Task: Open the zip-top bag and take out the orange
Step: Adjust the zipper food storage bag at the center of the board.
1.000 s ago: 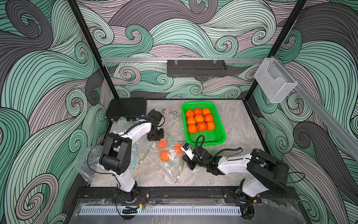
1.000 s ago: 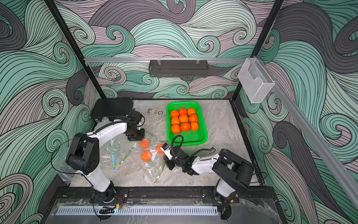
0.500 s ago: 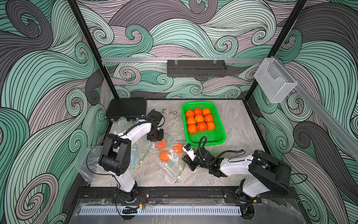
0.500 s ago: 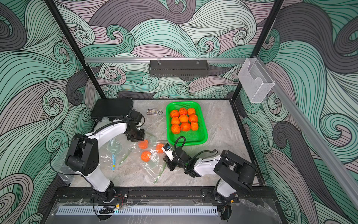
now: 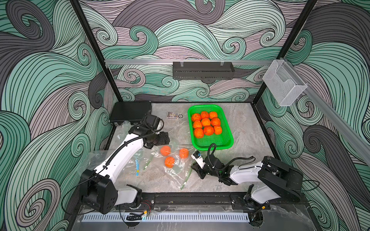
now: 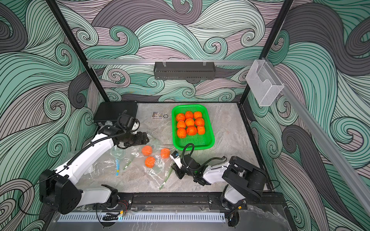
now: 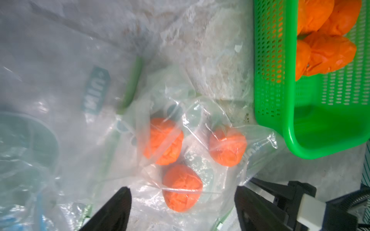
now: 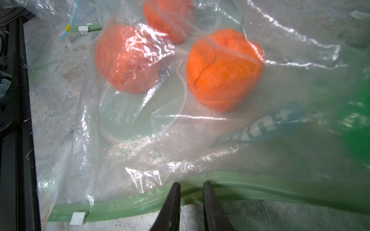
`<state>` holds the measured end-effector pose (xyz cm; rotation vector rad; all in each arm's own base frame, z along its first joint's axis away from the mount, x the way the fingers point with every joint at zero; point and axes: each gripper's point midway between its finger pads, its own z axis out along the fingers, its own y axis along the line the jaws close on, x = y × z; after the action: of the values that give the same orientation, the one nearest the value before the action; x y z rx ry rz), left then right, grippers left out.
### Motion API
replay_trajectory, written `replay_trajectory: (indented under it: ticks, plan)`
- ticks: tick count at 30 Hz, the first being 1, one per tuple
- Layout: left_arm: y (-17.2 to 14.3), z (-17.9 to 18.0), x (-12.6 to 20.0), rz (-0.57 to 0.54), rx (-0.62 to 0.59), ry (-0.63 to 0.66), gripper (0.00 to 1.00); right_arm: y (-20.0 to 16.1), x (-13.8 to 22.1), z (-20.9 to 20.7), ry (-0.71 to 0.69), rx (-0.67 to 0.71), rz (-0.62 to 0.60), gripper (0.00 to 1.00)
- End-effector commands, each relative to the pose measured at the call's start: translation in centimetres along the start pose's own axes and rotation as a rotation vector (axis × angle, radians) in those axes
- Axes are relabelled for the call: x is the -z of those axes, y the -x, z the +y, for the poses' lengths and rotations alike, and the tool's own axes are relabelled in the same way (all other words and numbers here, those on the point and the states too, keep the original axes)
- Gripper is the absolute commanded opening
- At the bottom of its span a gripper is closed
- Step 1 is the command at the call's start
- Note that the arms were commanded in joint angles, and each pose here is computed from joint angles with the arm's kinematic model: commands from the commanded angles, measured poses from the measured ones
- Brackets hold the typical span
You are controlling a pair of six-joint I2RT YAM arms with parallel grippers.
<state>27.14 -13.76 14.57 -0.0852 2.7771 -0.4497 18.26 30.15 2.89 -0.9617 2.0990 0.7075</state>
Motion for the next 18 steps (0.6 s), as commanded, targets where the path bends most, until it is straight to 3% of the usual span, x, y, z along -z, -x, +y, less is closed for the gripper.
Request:
replay_trajectory:
  ticks: [1, 6, 11, 18]
  plan:
    - [-1.1, -0.9, -1.7, 0.028, 0.048, -0.049, 0.78, 1.4, 0.2, -0.2, -0.014, 0.004, -0.042, 0.24]
    - [-1.0, 0.1, -4.1, 0.053, 0.075, 0.004, 0.73, 1.3, 0.3, -0.2, -0.014, 0.005, -0.038, 0.24]
    - [0.5, 2.4, -5.7, 0.037, 0.1, 0.158, 0.65, 1.1, 0.2, -0.2, -0.014, 0.009, -0.031, 0.24]
    - [1.8, 4.1, -7.6, 0.014, 0.112, 0.236, 0.62, 1.0, 0.1, -0.2, -0.012, 0.014, -0.024, 0.24]
